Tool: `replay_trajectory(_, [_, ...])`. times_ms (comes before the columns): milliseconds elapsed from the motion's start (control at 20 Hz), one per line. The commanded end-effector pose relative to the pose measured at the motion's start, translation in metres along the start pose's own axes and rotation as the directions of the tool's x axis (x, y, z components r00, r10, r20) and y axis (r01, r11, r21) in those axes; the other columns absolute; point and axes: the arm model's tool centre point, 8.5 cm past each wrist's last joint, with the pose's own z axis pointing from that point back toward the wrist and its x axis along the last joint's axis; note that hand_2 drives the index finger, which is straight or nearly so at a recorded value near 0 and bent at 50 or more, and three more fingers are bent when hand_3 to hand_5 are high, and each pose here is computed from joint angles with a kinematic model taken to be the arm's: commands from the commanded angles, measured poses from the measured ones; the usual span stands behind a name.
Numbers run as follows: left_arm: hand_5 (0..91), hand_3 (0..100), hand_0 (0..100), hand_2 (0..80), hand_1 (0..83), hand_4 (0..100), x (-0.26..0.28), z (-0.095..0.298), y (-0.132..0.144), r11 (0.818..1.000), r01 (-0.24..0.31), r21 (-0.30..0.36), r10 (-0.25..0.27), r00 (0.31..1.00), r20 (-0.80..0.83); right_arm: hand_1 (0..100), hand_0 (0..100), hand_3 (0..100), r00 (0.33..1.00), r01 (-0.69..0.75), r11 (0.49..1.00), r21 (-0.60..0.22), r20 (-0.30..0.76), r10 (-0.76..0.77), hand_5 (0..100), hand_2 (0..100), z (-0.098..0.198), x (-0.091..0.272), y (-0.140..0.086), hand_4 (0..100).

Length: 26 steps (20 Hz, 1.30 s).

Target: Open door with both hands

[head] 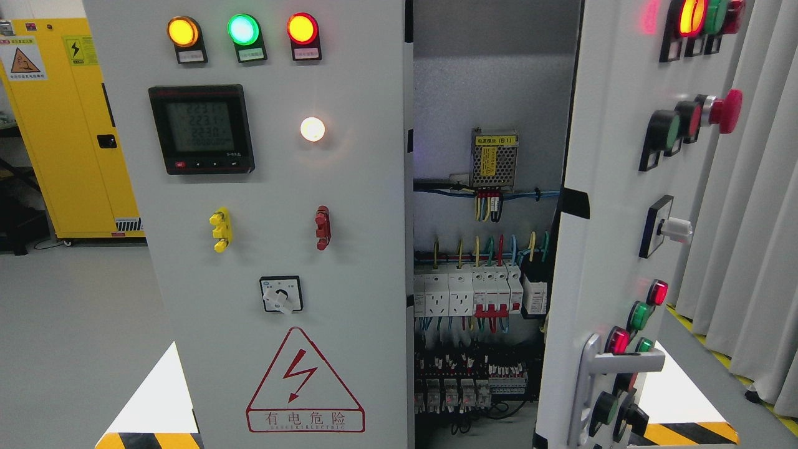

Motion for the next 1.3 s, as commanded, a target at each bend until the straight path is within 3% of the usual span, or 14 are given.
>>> replay_trajectory(0, [0.0, 0, 0, 0.0, 0.0, 0, 0.202, 0.059, -0.061, 0.864, 0.465, -0.195, -0.358, 0.837, 0.413, 0, 22, 0, 1.0, 0.003, 1.0, -0.02, -0.019, -0.004, 0, 0, 0.001, -0.012, -0.013, 0])
replay_trajectory(150, [0.0, 0, 0, 0.0, 0.0, 0, 0.228, 0.076, -0.072, 0.822, 0.525, -0.222, -0.388, 0.801, 0.456, 0, 22, 0, 1.0, 0.003, 1.0, -0.02, -0.019, -0.004, 0, 0, 0.001, -0.012, -0.013, 0])
replay_trajectory(300, [0.0, 0, 0, 0.0, 0.0, 0, 0.257, 0.1, -0.082, 0.782, 0.563, -0.267, -0.385, 0.774, 0.503, 0, 22, 0, 1.0, 0.003, 1.0, -0.02, -0.019, -0.004, 0, 0, 0.001, -0.012, -0.013, 0])
replay_trajectory(451, [0.0, 0, 0, 0.0, 0.0, 0, 0.289, 0.123, -0.095, 0.722, 0.624, -0.298, -0.412, 0.734, 0.539, 0, 22, 0, 1.0, 0.003, 1.0, -0.02, -0.019, -0.004, 0, 0, 0.001, -0.012, -0.013, 0])
replay_trajectory(551, [0.0, 0, 0, 0.0, 0.0, 0, 0.319, 0.134, -0.103, 0.672, 0.683, -0.286, -0.449, 0.683, 0.576, 0, 22, 0, 1.0, 0.003, 1.0, -0.018, -0.019, -0.004, 0, 0, 0.001, -0.012, -0.012, 0])
replay_trajectory(651, [0.0, 0, 0, 0.0, 0.0, 0, 0.353, 0.147, -0.109, 0.635, 0.72, -0.28, -0.458, 0.643, 0.613, 0, 22, 0, 1.0, 0.003, 1.0, -0.021, -0.019, -0.004, 0, 0, 0.001, -0.012, -0.014, 0])
replay_trajectory(851, [0.0, 0, 0, 0.0, 0.0, 0, 0.424, 0.173, -0.131, 0.609, 0.718, -0.336, -0.402, 0.645, 0.65, 0, 22, 0, 1.0, 0.003, 1.0, -0.022, -0.02, -0.004, 0, 0, 0.001, -0.012, -0.014, 0])
replay_trajectory(1052, [0.0, 0, 0, 0.0, 0.0, 0, 0.477, 0.204, -0.161, 0.545, 0.747, -0.38, -0.382, 0.625, 0.681, 0, 22, 0, 1.0, 0.003, 1.0, -0.022, -0.019, -0.004, 0, 0, 0.001, -0.012, -0.014, 0])
replay_trajectory(1252, [0.0, 0, 0, 0.0, 0.0, 0, 0.496, 0.209, -0.182, 0.5, 0.747, -0.438, -0.361, 0.639, 0.679, 0, 22, 0, 1.0, 0.003, 1.0, -0.022, -0.019, -0.004, 0, 0, 0.001, -0.012, -0.014, 0])
